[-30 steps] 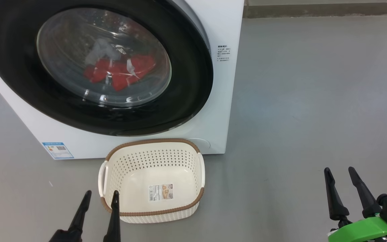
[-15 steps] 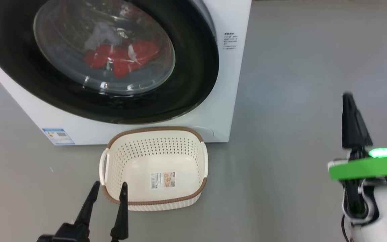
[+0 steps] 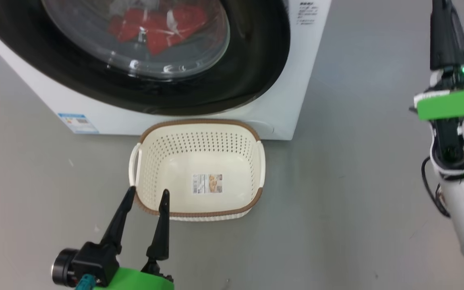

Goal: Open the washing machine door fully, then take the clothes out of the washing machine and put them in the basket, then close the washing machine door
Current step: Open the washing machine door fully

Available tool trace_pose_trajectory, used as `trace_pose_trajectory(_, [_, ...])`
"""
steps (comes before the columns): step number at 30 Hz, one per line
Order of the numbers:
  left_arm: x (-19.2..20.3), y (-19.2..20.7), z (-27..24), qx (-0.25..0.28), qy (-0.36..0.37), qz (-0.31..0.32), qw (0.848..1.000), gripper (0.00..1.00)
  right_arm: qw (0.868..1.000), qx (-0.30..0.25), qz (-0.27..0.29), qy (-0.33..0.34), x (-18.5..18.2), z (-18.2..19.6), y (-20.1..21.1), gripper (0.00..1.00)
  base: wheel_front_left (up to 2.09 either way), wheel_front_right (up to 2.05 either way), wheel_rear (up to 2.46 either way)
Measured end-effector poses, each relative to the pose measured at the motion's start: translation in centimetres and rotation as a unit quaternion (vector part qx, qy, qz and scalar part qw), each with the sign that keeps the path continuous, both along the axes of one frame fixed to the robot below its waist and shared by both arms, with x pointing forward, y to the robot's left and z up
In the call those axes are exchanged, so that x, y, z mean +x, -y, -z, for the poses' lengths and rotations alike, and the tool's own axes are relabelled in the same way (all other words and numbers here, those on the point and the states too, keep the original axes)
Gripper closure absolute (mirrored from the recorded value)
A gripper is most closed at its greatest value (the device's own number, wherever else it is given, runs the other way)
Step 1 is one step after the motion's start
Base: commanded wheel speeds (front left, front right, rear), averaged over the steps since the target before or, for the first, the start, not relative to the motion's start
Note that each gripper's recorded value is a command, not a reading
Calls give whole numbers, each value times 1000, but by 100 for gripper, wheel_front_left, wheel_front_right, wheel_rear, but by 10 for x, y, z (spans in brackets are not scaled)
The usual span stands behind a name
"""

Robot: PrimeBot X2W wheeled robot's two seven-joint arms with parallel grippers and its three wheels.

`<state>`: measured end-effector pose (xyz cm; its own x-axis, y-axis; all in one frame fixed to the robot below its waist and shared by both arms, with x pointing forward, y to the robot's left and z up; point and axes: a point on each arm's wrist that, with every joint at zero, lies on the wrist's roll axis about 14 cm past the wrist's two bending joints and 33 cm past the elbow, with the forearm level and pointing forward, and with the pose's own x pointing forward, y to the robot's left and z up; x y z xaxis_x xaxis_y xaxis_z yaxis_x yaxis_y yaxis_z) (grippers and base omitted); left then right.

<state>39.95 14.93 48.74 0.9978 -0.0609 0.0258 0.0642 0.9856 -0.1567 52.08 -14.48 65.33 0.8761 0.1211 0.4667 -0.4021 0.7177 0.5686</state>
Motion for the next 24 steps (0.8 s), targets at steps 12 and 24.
trace_pose_trajectory(12, [17, -11, 16, 3, -21, -20, 1000, 0, 986, 46, -151, -59, 57, 14, -66, 100, 0, 0, 0])
trace_pose_trajectory(24, [32, -14, 31, 0, -38, -26, 999, 0, 918, 108, -316, -215, 89, 57, -109, 100, 0, 0, 0])
